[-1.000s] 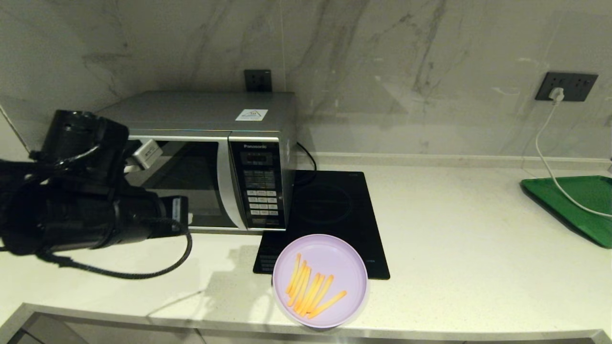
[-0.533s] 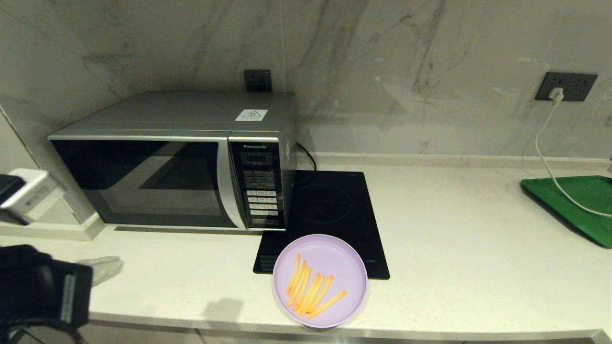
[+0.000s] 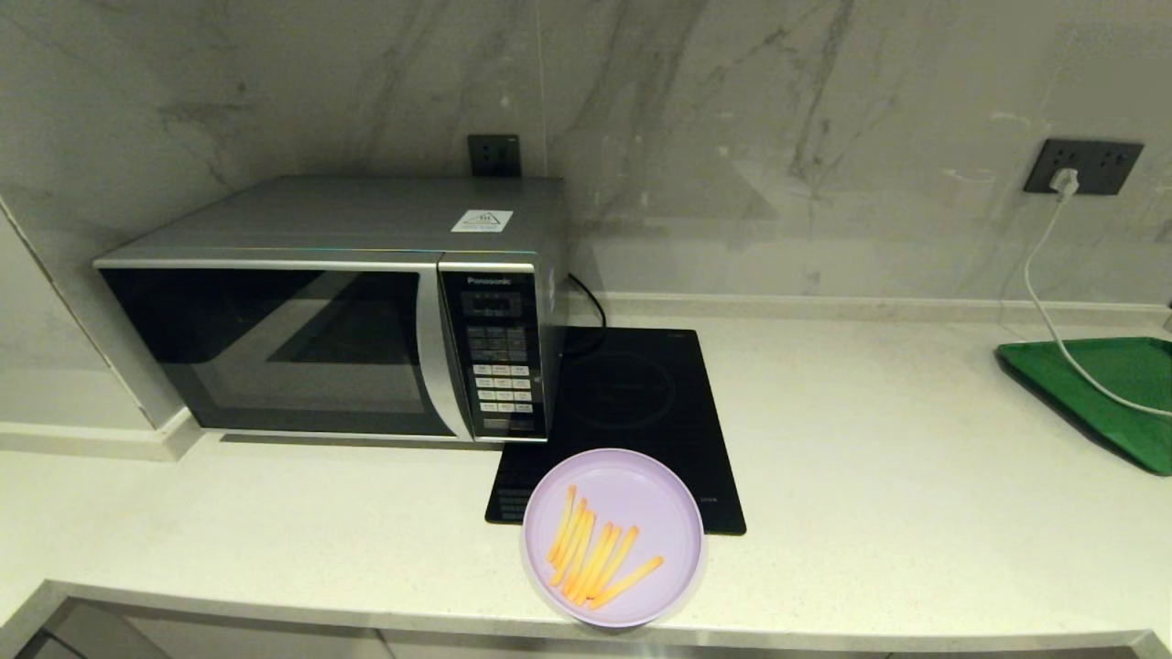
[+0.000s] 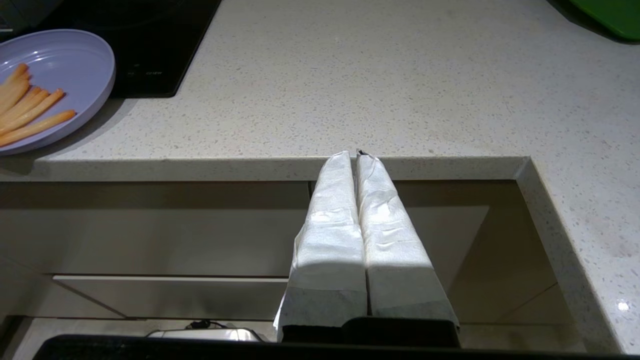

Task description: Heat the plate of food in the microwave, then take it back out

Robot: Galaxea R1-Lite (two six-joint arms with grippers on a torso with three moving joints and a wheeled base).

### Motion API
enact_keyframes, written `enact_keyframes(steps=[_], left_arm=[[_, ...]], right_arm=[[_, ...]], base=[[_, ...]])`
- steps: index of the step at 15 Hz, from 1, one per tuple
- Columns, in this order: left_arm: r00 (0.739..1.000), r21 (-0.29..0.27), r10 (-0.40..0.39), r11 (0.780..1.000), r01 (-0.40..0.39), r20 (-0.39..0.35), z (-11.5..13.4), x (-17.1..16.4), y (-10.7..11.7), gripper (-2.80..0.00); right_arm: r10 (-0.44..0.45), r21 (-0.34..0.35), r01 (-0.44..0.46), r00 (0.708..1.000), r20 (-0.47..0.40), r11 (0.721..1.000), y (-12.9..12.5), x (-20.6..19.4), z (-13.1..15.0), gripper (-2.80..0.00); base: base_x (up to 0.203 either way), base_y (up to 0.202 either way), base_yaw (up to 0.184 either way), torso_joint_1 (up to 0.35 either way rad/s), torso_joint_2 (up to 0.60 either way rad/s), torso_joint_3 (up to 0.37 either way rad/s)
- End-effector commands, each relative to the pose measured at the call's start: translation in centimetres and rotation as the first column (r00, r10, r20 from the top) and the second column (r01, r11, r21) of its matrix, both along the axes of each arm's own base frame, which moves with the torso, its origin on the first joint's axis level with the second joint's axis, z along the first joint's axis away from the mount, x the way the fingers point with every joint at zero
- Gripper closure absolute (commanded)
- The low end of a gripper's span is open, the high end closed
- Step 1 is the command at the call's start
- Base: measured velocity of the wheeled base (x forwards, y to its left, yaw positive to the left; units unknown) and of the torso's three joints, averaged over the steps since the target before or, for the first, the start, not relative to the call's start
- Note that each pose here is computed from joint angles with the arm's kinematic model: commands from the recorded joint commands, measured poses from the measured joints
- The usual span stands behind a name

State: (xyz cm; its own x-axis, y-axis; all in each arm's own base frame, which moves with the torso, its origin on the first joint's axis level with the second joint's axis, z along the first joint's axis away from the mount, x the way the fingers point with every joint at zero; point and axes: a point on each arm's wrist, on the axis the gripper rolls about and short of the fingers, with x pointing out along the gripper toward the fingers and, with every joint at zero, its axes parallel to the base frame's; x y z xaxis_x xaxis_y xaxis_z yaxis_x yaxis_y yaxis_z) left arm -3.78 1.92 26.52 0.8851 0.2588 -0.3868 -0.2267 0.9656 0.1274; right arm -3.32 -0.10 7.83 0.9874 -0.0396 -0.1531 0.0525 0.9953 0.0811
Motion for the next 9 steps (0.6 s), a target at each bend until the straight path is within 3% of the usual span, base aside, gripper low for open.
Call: enact_keyframes(steps=[1,5,9], left_arm=[[0.99,-0.001,0.034,0.999,-0.035,0.136,-1.5,-4.9,-0.2,0.0],[0.973,-0.021,-0.136,0.99,0.142,0.188,-5.9,-7.0,-1.3,0.0],[0.937,-0.029,-0.218,0.972,0.235,0.273,-12.1,-3.0,-1.8,0.0]], right_arm=[[0.001,0.0,-0.001,1.0,-0.001,1.0,0.0,0.0,0.0,0.0],[0.001,0.001,-0.001,1.0,-0.001,1.0,0.0,0.0,0.0,0.0],[0.0,0.001,0.0,1.0,-0.001,1.0,0.0,0.0,0.0,0.0]], base=[[0.0,0.0,0.0,0.0,0.0,0.0],[0.0,0.0,0.0,0.0,0.0,0.0],[0.0,0.0,0.0,0.0,0.0,0.0]])
